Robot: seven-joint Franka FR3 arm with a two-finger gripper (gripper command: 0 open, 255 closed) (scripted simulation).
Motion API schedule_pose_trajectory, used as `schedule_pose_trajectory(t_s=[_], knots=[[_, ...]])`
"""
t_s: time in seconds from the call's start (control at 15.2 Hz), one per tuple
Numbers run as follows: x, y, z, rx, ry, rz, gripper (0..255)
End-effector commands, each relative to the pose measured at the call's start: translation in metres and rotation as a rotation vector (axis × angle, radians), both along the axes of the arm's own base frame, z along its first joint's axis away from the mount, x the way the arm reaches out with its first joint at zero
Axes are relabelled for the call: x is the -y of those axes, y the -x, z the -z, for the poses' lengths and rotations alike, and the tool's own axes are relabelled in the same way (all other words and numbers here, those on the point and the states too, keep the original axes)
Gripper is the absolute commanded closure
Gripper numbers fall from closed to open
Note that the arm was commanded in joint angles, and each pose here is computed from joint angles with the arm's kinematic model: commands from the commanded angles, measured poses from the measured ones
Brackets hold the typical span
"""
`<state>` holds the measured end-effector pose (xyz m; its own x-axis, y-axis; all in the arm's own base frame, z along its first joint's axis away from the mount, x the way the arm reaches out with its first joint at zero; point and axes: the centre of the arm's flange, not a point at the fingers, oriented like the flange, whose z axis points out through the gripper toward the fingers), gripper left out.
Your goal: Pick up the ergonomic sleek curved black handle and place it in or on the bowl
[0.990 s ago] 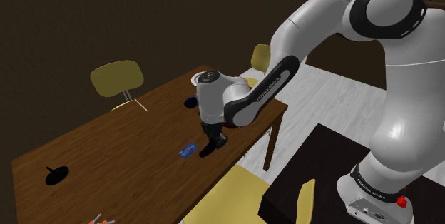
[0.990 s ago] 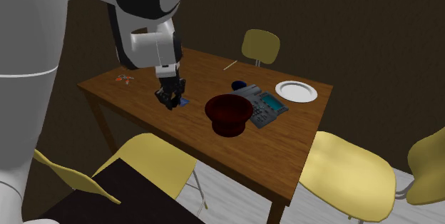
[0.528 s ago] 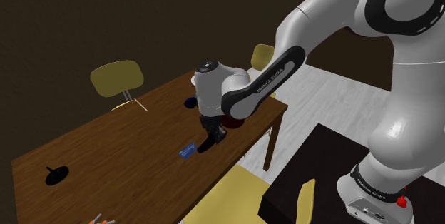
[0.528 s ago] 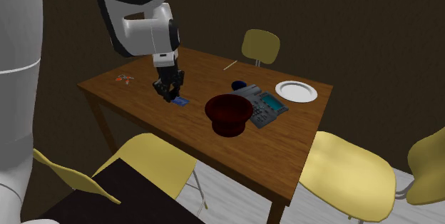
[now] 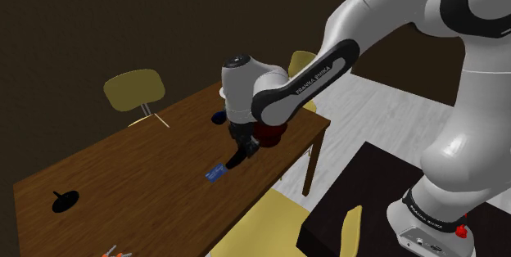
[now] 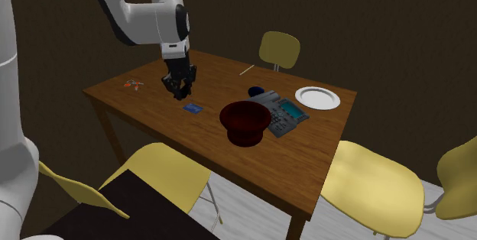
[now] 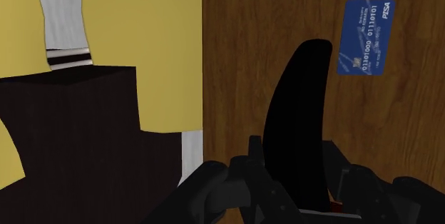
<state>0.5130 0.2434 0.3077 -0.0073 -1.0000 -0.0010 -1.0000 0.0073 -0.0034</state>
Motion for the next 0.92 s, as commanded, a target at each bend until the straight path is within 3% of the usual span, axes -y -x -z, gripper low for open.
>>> schedule_pose_trajectory(t_s=[0.0, 0.13, 0.86], knots=[[-0.001, 0.001, -0.011, 0.000, 0.000, 0.000, 255], [-0.001, 0.001, -0.017, 0.000, 0.000, 0.000, 255], [0.135, -0.051, -0.015, 0.000, 0.000, 0.000, 255]])
